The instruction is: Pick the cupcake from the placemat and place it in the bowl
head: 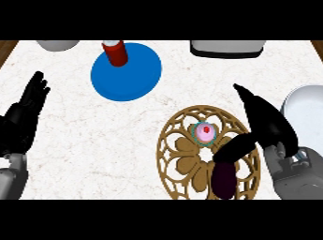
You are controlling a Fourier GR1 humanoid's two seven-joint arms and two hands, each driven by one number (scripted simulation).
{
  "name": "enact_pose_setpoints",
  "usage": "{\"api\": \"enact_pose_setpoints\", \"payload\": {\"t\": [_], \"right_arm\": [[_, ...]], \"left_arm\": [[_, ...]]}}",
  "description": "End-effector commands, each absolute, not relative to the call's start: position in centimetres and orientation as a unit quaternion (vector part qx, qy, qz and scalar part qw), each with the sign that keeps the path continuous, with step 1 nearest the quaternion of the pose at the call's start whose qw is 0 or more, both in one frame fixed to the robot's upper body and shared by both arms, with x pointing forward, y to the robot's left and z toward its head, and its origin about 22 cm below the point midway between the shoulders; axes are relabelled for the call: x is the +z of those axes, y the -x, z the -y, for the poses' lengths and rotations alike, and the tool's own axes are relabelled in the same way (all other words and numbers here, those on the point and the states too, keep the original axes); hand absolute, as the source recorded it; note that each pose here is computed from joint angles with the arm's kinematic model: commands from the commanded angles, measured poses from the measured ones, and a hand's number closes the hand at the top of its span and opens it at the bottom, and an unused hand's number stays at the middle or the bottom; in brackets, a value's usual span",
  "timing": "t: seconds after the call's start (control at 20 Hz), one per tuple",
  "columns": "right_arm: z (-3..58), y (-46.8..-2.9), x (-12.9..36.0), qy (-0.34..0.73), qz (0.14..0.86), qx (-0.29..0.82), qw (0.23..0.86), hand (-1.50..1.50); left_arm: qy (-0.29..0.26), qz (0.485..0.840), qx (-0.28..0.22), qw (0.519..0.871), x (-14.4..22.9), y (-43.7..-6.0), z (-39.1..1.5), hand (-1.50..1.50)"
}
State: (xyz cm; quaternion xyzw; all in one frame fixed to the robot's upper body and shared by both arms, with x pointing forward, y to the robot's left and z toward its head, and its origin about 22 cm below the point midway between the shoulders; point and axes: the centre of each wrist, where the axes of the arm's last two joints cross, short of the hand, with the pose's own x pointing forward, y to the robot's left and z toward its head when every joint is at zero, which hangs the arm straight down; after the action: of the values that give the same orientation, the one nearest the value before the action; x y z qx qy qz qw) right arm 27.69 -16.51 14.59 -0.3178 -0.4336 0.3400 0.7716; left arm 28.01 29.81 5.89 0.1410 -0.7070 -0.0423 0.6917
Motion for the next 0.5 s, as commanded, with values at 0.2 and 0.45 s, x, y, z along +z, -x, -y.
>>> {"api": "enact_pose_setpoints", "payload": {"t": [0.2,0.45], "right_arm": [[15.4,-30.2,14.9,0.339,0.280,0.385,0.812,-1.50],[12.6,-31.1,14.0,0.408,0.320,0.391,0.761,-1.50]], "left_arm": [[-0.141,0.706,-0.040,0.693,6.7,-27.5,-30.1,0.00],[-0.148,0.701,-0.032,0.697,6.2,-28.4,-30.6,0.00]]}}
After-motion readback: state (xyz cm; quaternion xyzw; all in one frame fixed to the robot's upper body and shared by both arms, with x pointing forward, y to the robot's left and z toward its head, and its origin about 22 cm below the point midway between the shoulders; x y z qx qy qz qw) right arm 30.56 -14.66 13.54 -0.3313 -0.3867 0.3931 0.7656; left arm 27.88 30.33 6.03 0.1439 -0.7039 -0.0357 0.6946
